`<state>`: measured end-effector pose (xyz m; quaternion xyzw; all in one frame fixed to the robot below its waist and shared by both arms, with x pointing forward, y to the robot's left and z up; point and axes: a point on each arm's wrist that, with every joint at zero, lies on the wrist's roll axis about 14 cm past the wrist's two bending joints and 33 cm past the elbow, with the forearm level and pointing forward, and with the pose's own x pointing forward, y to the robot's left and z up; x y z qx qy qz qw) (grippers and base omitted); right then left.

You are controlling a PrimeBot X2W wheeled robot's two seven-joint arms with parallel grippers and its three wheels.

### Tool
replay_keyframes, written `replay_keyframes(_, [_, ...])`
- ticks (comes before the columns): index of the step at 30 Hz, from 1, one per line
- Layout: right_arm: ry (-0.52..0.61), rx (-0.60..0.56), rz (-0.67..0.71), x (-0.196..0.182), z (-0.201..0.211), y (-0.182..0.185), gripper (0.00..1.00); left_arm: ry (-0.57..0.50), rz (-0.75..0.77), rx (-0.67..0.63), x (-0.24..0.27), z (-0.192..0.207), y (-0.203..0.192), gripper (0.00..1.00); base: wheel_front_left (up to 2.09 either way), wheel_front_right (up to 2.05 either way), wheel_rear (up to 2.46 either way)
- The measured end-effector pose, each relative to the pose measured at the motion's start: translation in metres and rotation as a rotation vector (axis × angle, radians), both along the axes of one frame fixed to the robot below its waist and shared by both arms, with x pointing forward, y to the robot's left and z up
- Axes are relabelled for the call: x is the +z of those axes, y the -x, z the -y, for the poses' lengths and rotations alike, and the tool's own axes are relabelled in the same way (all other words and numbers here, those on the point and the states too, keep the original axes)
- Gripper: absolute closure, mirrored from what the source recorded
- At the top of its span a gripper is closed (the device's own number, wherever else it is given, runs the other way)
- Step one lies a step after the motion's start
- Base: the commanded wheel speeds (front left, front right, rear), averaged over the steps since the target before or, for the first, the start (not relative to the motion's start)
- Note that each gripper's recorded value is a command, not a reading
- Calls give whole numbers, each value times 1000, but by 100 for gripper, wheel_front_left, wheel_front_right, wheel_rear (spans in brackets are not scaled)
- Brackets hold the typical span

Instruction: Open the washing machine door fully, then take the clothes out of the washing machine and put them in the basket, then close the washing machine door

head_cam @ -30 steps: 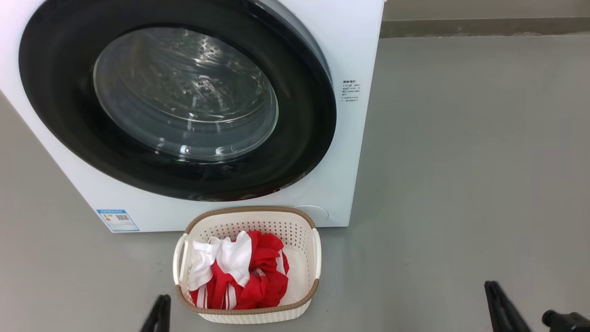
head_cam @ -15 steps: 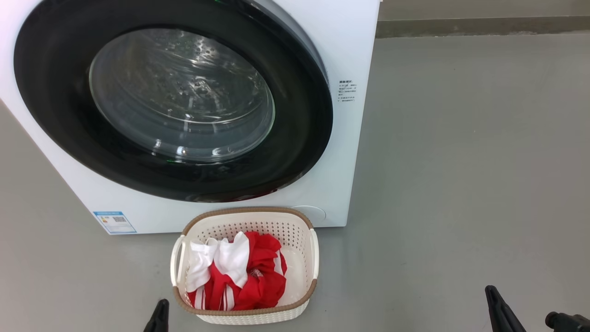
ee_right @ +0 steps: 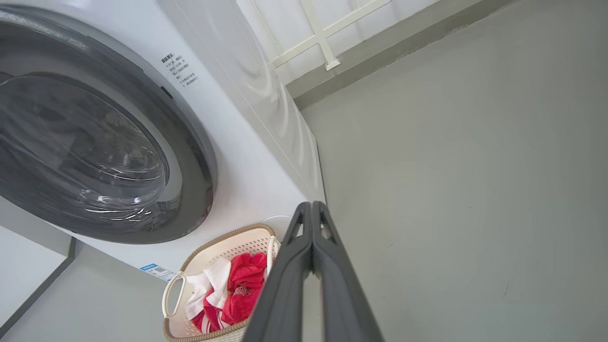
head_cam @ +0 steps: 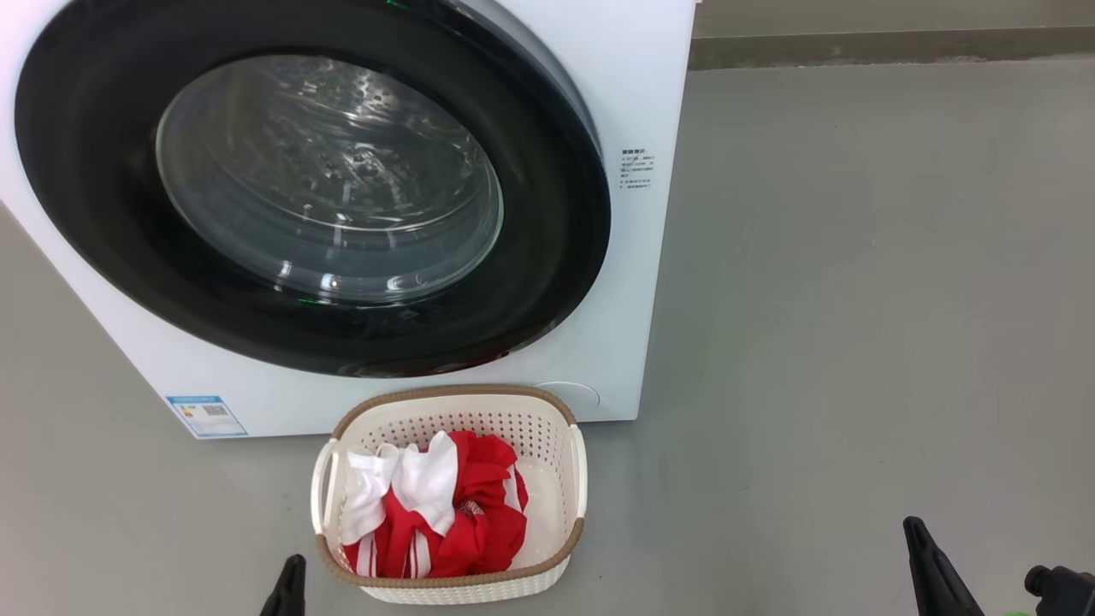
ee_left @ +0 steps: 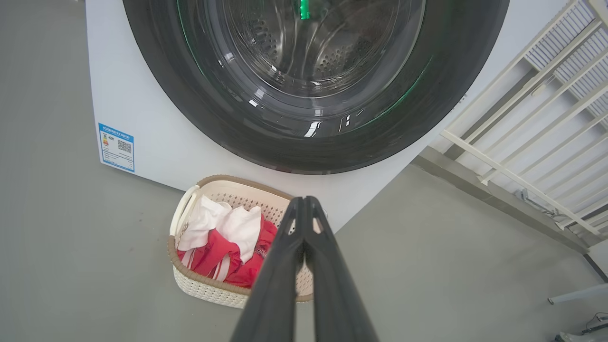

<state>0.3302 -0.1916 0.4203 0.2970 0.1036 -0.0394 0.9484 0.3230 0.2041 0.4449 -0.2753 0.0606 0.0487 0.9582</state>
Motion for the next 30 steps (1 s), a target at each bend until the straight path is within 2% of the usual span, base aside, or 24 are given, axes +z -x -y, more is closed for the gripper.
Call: replay_keyframes(30, [-280, -93, 11, 10, 7, -12, 100, 296, 2, 46, 5, 0, -15, 100, 0, 0, 0])
